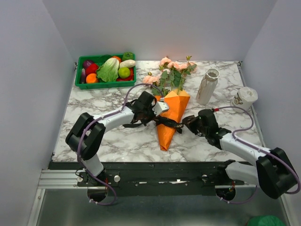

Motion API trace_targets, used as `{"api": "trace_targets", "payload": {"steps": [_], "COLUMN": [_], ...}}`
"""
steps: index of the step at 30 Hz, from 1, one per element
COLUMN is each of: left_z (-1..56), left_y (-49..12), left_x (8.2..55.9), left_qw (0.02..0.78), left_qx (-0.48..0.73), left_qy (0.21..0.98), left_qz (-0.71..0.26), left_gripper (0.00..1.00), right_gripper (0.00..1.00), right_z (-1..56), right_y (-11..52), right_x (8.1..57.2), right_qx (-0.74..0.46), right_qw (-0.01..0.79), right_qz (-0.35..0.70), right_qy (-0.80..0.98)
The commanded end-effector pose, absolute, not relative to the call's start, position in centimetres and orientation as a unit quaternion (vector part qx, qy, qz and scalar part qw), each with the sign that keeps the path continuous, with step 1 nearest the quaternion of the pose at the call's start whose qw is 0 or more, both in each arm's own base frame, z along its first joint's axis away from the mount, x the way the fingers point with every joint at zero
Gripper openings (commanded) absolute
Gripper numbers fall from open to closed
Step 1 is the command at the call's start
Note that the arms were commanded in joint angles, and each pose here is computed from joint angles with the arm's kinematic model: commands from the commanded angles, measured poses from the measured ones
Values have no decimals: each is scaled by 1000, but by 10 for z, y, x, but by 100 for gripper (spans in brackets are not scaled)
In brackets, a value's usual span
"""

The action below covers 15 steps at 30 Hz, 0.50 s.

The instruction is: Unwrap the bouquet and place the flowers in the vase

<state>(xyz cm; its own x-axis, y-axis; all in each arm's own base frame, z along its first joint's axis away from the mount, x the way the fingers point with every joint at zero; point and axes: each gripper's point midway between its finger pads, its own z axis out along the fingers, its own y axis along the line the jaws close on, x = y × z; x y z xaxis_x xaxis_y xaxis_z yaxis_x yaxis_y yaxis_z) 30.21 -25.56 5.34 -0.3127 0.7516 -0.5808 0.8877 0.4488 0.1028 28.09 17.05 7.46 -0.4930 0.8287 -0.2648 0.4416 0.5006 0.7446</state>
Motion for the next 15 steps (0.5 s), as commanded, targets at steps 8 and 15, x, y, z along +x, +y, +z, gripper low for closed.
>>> {"api": "trace_targets", "payload": {"steps": [8,15], "left_z": [149,201], "left_y": [-186,-79], "left_x": [345,355], "left_qw": [342,387], "left_qx": [390,292], "left_qy": [847,873], "left_qz": [-116,-48], "left_gripper": [0,0], "right_gripper": [1,1], "right_z": [114,159], "right_y": [97,48], "right_x": [272,260], "right_qx": [408,435], "right_qw": [443,510], "right_qz": [217,165], "right_qy": [768,723]}}
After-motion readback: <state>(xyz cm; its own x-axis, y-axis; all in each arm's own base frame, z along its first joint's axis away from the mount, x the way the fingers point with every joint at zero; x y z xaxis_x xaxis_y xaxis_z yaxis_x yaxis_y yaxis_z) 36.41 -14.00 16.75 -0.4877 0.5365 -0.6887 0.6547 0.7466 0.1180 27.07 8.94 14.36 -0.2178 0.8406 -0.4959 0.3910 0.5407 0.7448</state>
